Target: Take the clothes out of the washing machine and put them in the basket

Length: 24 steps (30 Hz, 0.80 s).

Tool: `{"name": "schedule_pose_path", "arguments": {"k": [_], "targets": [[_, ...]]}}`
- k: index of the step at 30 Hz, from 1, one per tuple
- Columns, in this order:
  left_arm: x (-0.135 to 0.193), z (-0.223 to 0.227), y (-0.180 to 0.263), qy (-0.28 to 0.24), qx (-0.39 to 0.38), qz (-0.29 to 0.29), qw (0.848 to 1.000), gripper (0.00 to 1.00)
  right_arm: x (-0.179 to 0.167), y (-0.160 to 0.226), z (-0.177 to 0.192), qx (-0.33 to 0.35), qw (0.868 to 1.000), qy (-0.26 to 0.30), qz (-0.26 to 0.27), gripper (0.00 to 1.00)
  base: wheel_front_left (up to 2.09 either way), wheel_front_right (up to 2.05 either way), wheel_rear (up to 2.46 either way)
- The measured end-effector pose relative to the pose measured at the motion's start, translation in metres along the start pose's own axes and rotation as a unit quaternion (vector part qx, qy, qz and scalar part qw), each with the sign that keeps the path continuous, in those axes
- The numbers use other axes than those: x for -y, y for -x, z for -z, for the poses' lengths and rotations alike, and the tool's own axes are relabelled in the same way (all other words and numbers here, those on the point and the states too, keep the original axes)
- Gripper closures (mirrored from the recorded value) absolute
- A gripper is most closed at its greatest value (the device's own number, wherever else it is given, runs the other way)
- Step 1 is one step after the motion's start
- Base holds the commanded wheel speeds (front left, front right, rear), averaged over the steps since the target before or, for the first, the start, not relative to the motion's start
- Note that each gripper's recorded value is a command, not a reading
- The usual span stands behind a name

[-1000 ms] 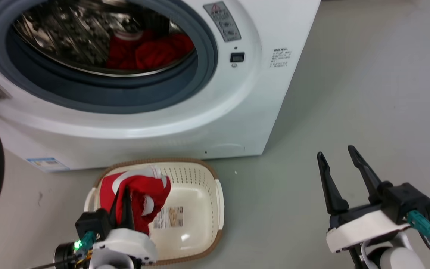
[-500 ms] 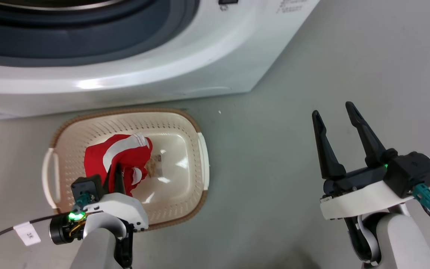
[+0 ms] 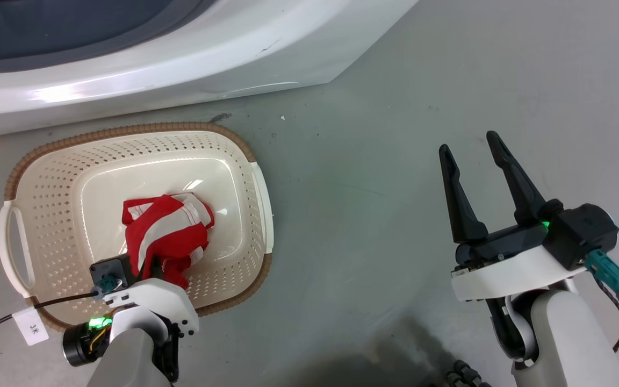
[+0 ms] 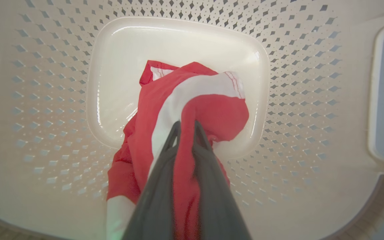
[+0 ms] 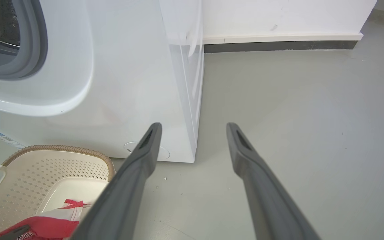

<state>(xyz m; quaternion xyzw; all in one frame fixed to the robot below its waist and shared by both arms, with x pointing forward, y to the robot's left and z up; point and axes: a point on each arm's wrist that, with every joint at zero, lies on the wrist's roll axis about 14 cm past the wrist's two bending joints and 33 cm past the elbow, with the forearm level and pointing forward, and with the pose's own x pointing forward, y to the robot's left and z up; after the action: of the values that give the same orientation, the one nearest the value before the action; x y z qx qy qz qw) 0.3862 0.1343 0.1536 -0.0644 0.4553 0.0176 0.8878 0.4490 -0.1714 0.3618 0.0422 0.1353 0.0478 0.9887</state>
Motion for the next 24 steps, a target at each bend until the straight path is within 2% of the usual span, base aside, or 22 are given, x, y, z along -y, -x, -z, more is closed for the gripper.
{"name": "schedule_pose_path", "arguments": {"k": [2,3,9,14,18,24], "targets": [[-0.002,0.004,0.000,0.005,-0.010,-0.005,1.000,0.42,-0.001,-0.002,-0.002,0.003,1.000,0.001,-0.002,0.00,0.00,0.00,0.00],[-0.003,0.006,0.001,0.005,-0.016,-0.007,1.000,0.00,-0.001,-0.002,-0.004,0.006,1.000,0.001,-0.002,0.00,0.00,0.00,0.00],[-0.011,0.017,0.018,0.015,-0.042,-0.016,0.999,0.00,-0.004,0.004,-0.017,0.022,1.000,0.002,-0.005,0.00,0.00,0.00,0.00],[-0.011,0.008,0.038,0.029,-0.033,-0.017,0.999,0.00,-0.007,0.018,-0.033,0.038,0.999,0.006,-0.005,0.00,0.00,0.00,0.00],[-0.008,-0.008,0.057,0.033,-0.002,-0.007,0.999,0.00,-0.007,0.031,-0.048,0.053,0.999,0.011,-0.001,0.00,0.00,0.00,0.00],[-0.007,-0.058,0.084,0.030,0.090,0.013,0.995,0.00,-0.013,0.047,-0.070,0.074,0.997,0.020,-0.004,0.00,0.00,0.00,0.00]]}}
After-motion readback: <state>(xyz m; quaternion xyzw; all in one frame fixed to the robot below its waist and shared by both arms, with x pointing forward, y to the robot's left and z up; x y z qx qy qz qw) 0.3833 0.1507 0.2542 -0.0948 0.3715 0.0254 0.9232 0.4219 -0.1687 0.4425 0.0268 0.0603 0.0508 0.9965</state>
